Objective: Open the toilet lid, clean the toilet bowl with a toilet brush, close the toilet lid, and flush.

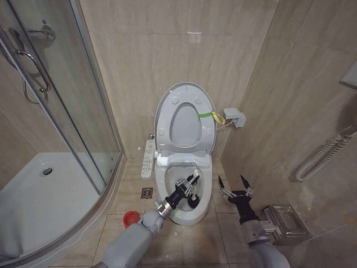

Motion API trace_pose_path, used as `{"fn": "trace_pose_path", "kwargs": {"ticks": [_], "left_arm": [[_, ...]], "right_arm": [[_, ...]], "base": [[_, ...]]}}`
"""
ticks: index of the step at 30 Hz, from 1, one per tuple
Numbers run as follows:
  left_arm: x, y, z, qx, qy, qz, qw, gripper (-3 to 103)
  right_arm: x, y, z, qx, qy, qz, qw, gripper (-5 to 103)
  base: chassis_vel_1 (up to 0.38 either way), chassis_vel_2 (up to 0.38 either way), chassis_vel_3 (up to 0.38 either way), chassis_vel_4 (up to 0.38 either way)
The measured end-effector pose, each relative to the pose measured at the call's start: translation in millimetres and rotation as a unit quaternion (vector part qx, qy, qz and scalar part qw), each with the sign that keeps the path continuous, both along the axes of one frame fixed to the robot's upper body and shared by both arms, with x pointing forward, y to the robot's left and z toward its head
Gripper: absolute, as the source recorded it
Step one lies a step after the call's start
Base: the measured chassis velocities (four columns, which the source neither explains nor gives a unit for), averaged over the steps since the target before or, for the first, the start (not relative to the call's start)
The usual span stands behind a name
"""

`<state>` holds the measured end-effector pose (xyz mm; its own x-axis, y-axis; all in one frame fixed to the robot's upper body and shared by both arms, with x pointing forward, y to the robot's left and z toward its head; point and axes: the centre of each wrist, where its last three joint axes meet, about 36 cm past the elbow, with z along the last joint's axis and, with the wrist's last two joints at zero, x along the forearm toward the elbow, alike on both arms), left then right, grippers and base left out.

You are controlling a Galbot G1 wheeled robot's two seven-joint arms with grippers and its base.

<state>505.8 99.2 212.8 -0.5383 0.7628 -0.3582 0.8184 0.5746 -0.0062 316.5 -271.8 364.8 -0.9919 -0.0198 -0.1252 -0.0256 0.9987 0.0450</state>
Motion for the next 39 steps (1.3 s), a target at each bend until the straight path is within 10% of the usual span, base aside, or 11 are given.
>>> {"fn": "trace_pose_path", "kwargs": {"ticks": [12,29,39], "left_arm": [[43,32,24,-0.004,-0.027,0.047,0.9985,20],[50,-40,35,-0.025,-0.024,-0.007,0.9994,20],[35,-27,3,-0.003,0.007,-0.013,0.9999,20]], "right_arm": [[0,0,0,0.0,0.0,0.0,1.0,100],[0,0,0,0.0,0.0,0.0,1.0,100],[0,0,0,0.0,0.0,0.0,1.0,100]], "base": [[0.0,0.0,0.0,0.0],[0.0,0.0,0.0,0.0],[0.0,0.0,0.0,0.0]]}}
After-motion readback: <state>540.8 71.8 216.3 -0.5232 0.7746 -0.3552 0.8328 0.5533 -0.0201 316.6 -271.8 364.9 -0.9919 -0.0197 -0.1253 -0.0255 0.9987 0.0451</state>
